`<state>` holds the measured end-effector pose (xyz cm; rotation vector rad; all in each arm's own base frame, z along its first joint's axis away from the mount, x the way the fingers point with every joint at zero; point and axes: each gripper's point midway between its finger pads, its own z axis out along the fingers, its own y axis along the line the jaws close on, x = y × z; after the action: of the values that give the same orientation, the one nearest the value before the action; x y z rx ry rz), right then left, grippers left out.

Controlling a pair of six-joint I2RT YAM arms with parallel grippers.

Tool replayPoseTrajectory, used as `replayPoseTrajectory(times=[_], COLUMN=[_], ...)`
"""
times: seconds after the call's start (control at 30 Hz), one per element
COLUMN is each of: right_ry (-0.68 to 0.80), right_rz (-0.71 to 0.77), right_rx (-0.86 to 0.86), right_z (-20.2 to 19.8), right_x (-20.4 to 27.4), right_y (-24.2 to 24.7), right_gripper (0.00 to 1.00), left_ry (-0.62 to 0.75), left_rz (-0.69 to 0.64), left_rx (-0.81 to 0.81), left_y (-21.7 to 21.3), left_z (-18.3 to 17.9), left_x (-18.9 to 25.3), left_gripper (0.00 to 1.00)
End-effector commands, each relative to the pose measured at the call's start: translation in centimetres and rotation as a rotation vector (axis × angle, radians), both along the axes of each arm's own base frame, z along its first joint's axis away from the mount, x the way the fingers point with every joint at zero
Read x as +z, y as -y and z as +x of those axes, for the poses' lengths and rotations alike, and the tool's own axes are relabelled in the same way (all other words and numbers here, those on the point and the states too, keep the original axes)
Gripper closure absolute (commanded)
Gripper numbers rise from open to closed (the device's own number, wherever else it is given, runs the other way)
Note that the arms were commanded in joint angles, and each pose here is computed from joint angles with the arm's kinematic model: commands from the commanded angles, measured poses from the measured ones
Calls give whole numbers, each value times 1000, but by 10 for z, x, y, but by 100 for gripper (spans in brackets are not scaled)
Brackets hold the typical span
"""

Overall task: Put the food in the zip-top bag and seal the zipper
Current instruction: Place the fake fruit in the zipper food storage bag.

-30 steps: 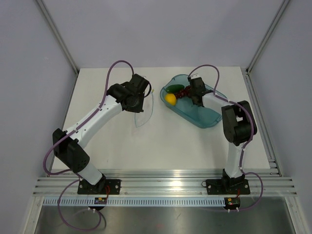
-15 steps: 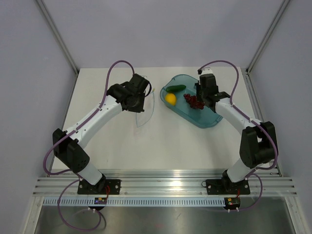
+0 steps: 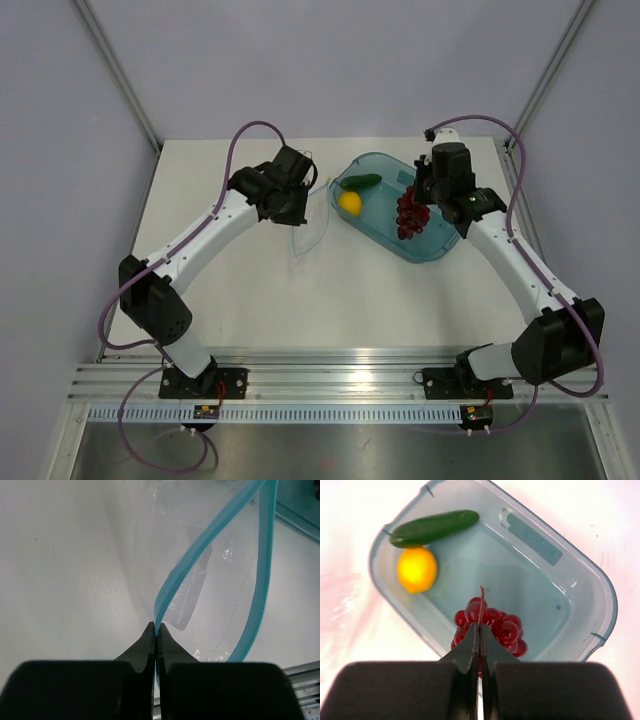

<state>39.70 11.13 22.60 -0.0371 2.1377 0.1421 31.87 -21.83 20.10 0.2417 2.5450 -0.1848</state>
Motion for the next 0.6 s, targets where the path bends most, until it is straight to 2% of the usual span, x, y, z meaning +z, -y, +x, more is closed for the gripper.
replayPoseTrajectory(times=[0.0,0.2,0.37,0.57], right_ry=[159,264,313,372], right_rz=[100,134,148,262], right_rx=[39,138,228,354], right_z=[-4,-25,-41,-58], right_x=[84,150,185,228], right_y=[-10,-42,-75,-114], right_gripper=[100,100,100,100], left_ry=[32,-7,-20,-53], left_rz=[-98,-128,-151,-181], left_rx=[-30,-36,-47,-104], left_y=[28,43,51,63], left_z=[15,20,23,22], left_x=[15,7,8,4], left_gripper=[100,100,100,100])
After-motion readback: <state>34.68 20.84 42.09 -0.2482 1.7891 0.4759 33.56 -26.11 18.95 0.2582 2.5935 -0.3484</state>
